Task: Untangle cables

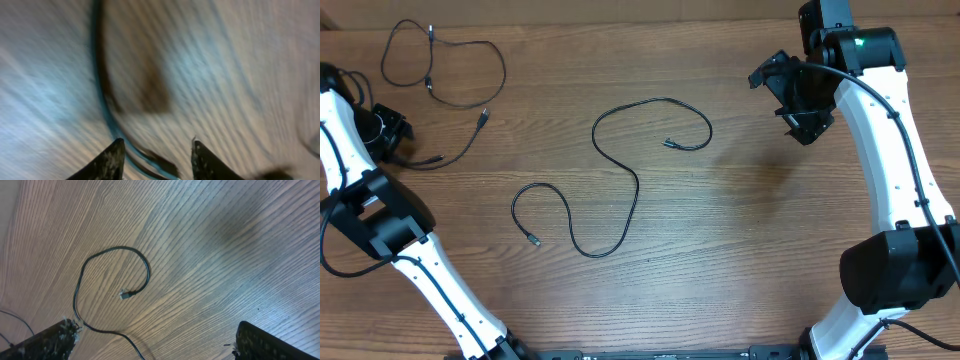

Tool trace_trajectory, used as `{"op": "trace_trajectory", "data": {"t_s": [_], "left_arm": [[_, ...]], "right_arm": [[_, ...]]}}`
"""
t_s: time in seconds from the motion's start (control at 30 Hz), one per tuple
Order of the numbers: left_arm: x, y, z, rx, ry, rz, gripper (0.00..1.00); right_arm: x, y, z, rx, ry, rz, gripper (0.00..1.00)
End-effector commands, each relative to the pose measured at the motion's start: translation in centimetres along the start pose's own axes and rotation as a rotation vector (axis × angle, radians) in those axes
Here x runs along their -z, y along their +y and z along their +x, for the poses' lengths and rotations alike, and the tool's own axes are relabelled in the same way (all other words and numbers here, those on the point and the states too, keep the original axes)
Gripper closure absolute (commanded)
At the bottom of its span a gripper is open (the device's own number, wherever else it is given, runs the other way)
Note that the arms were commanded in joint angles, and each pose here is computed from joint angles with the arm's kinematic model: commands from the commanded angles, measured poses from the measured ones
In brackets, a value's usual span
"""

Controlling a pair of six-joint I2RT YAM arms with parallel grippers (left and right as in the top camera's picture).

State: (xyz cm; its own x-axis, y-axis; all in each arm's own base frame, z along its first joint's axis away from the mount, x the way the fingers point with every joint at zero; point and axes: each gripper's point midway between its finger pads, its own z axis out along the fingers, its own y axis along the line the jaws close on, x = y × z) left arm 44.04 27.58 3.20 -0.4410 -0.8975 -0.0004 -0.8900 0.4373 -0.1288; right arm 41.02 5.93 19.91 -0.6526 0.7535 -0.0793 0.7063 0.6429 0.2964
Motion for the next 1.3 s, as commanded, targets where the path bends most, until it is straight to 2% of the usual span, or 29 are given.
{"op": "trace_trajectory", "data": {"t_s": [0.0,0.2,0.33,0.37,0.47,0.5,0.63,0.73,0.87,0.9,1.0,1.1,1.2,1.23,1.27], "left_arm": [[1.8,2.3,-1.7,-0.008,-0.122,-0.147,0.56],[-0.2,3.5,-1.8,-0.002,-0.114,-0.188,0.55],[-2.2,3.9,-1.3,-0.002,-0.087,-0.196,0.59],[-2.5,3.8,-1.2,-0.002,-0.081,-0.19,0.64],[-2.8,3.5,-0.9,-0.003,-0.07,-0.174,0.92],[-2.8,3.5,-0.9,0.0,-0.07,-0.174,0.96],[-2.7,3.5,-0.6,0.026,-0.06,-0.168,0.96],[-2.2,2.5,-0.1,0.125,-0.024,-0.087,0.96],[0.2,1.9,-1.2,0.143,-0.048,-0.031,0.96],[1.0,1.7,-1.4,0.143,-0.059,-0.02,0.92],[3.9,0.8,-2.0,0.118,-0.103,0.015,0.43],[6.2,-0.1,-1.9,0.084,-0.121,0.053,0.14],[8.1,-2.2,-0.2,0.04,-0.056,0.174,0.02],[8.6,-3.7,1.0,-0.002,-0.006,0.256,0.01],[9.5,-6.8,3.2,-0.113,0.084,0.424,0.01]], "right_arm": [[0.5,0.2,-0.1,0.009,-0.01,-0.015,0.0],[0.5,0.5,-0.3,0.01,-0.018,-0.026,0.0],[0.5,0.6,-0.4,0.011,-0.022,-0.031,0.0],[0.5,0.6,-0.4,0.011,-0.022,-0.032,0.0],[0.5,0.7,-0.4,0.011,-0.022,-0.032,0.0],[0.5,0.7,-0.4,0.011,-0.022,-0.033,0.0],[0.5,0.7,-0.4,0.011,-0.023,-0.034,0.0],[0.5,0.7,-0.4,0.011,-0.022,-0.033,0.0],[0.5,0.5,-0.3,0.011,-0.018,-0.027,0.0],[0.5,0.5,-0.3,0.011,-0.018,-0.026,0.0],[0.5,0.5,-0.3,0.011,-0.018,-0.027,0.0],[0.5,0.6,0.0,0.01,-0.002,-0.032,0.0],[0.5,0.7,0.0,0.011,-0.002,-0.039,0.0],[0.5,0.8,-0.1,0.011,-0.005,-0.041,0.0],[0.5,0.9,-0.2,0.012,-0.008,-0.045,0.0]]}}
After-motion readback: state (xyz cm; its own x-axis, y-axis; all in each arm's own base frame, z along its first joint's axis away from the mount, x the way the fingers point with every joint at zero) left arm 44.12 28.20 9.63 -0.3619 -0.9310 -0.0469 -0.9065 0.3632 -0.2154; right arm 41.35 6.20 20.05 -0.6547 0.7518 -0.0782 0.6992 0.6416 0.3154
